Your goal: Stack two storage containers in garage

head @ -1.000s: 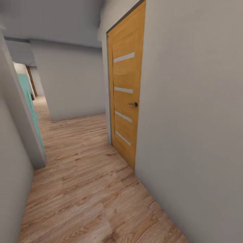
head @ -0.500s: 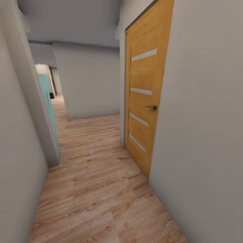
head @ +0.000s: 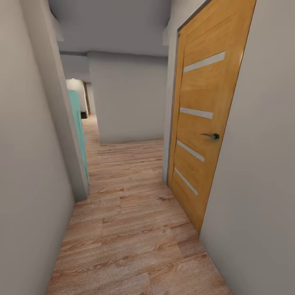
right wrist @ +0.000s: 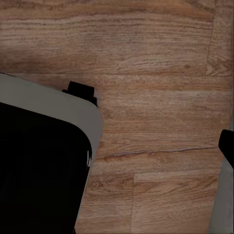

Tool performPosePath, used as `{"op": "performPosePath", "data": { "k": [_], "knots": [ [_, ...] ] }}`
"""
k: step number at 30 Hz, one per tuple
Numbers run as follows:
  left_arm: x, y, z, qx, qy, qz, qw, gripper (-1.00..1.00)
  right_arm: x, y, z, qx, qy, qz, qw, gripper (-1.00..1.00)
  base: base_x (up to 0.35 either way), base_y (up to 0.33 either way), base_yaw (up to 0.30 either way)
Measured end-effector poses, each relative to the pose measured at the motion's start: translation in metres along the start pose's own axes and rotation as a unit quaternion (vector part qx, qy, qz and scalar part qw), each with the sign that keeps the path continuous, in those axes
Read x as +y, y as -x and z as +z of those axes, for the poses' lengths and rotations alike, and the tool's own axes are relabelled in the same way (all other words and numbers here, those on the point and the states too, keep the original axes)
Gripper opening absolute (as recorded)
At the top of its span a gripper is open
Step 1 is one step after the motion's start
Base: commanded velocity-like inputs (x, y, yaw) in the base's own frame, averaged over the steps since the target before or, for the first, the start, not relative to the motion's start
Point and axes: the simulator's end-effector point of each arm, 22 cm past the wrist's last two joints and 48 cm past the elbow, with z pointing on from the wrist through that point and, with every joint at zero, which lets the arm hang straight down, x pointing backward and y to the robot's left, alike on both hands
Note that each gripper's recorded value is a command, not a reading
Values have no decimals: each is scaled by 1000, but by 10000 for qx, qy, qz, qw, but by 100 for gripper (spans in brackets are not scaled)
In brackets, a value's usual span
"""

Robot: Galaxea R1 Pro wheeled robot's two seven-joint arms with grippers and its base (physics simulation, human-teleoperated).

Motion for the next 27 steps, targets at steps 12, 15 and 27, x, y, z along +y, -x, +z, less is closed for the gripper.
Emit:
{"op": "performPosePath", "data": {
  "k": [12,15,27],
  "knots": [
    [0,-1,0,14,0,2,10000,100,-3,1,0,-37,-59,46,10000,100,321,0,59],
    [0,-1,0,21,0,2,10000,100,-4,2,0,-43,-68,57,10000,100,321,0,0],
    [0,-1,0,30,1,4,10000,100,-4,1,0,-38,-66,63,10000,100,321,0,0]
  ]
}}
